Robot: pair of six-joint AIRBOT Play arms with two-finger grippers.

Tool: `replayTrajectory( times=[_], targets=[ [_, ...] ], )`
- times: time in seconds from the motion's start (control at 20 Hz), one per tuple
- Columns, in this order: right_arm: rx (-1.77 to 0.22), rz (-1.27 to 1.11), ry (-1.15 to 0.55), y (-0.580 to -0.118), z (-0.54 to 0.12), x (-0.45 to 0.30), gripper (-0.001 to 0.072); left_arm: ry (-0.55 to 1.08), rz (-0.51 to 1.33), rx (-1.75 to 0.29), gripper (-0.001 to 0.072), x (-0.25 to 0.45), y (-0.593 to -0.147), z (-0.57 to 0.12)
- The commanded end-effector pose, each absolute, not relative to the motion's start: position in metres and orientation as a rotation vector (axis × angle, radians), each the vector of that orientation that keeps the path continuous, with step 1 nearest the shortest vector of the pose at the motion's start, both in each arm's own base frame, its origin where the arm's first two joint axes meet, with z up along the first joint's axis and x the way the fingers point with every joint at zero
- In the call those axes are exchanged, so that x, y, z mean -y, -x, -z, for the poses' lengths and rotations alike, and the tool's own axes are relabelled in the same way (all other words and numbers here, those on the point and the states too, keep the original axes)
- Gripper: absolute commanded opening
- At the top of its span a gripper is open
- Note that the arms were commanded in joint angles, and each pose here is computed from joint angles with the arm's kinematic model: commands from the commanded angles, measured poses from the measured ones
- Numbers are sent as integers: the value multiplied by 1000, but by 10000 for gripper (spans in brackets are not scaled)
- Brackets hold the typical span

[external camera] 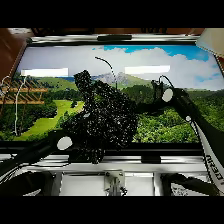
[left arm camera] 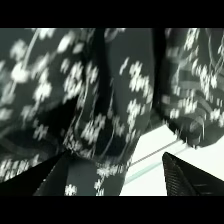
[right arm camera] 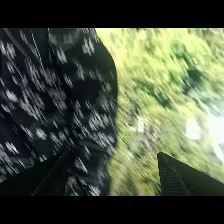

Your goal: Fold the shirts.

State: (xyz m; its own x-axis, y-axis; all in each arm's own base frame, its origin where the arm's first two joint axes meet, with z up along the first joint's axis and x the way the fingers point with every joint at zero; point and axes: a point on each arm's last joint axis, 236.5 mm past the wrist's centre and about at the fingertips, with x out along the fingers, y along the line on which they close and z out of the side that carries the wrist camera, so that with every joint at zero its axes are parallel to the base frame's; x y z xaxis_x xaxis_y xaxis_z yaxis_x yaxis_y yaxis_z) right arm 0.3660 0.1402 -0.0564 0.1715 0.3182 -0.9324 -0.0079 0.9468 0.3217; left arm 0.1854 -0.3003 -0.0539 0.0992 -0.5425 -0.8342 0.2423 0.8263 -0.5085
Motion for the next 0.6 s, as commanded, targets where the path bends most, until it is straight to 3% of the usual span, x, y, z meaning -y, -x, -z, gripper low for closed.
replayTrajectory(
  times=[0.0, 0.05, 0.15, 0.25, 0.4, 0.55],
  targets=[
    [-1314, -278, -401, -388, 57, -163, 654, 278, 573, -1336, 720, 314, -200, 66],
    [-1296, -274, -419, -394, 58, -164, 654, 278, 570, -1335, 713, 316, -203, 68],
    [-1278, -261, -432, -401, 62, -164, 654, 283, 567, -1324, 502, 319, -208, 69],
    [-1286, -248, -426, -402, 71, -162, 654, 281, 567, -1326, 368, 319, -207, 69],
    [-1331, -227, -464, -399, 88, -165, 654, 271, 568, -1349, 68, 317, -202, 71],
    [-1375, -227, -545, -395, 99, -176, 650, 236, 583, -1391, 54, 315, -188, 73]
  ],
)
